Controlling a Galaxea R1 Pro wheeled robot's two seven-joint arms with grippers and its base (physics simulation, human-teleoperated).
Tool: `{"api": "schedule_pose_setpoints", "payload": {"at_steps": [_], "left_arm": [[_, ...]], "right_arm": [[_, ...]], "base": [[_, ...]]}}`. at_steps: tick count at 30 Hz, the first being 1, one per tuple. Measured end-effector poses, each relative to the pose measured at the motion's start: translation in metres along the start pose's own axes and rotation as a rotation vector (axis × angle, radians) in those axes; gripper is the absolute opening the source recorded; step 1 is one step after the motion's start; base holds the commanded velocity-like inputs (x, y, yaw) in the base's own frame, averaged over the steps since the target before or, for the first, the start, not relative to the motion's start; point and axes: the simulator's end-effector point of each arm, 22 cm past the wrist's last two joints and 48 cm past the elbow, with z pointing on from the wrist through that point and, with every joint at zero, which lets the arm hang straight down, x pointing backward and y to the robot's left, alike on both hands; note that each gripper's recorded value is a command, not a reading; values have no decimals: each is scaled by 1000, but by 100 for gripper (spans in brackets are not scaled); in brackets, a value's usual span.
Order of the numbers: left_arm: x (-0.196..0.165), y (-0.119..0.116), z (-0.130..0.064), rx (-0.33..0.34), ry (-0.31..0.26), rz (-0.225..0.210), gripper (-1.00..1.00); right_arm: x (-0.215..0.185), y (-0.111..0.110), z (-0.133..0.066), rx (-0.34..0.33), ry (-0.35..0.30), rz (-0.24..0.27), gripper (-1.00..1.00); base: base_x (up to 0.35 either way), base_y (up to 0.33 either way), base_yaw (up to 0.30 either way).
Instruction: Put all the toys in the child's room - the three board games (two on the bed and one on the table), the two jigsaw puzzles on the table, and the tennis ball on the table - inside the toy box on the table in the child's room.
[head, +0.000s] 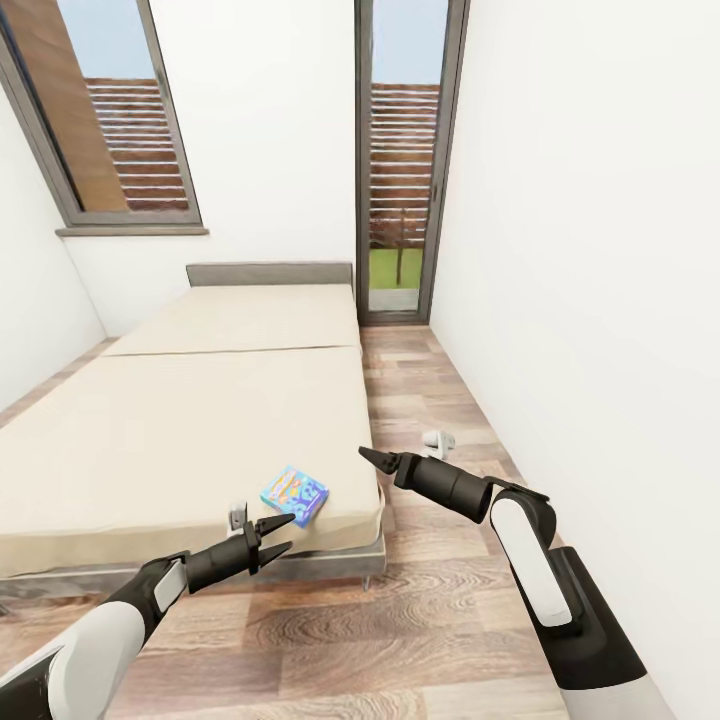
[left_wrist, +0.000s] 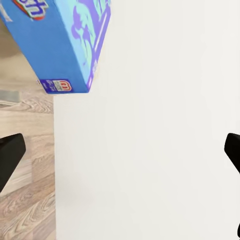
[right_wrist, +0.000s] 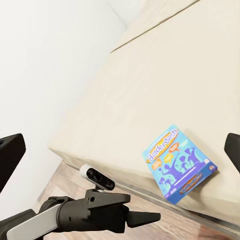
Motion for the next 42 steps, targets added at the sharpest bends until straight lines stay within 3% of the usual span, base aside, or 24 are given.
{"api": "schedule_pose_setpoints", "payload": {"at_steps": [13,18,42], "left_arm": [[8,29,1,-5,-3,1,100],[10,39,1,-5,-7,6,100],[3,35,-1,12,-34,26,100]], "right_arm": [[22,-11,0,-13,-5,-6,100],[30,1,1,-60,-14,-19,100],[24,4,-1,-74,-42,-26,100]], "base": [[0,0,0],[0,0,0],[27,4,0]]}}
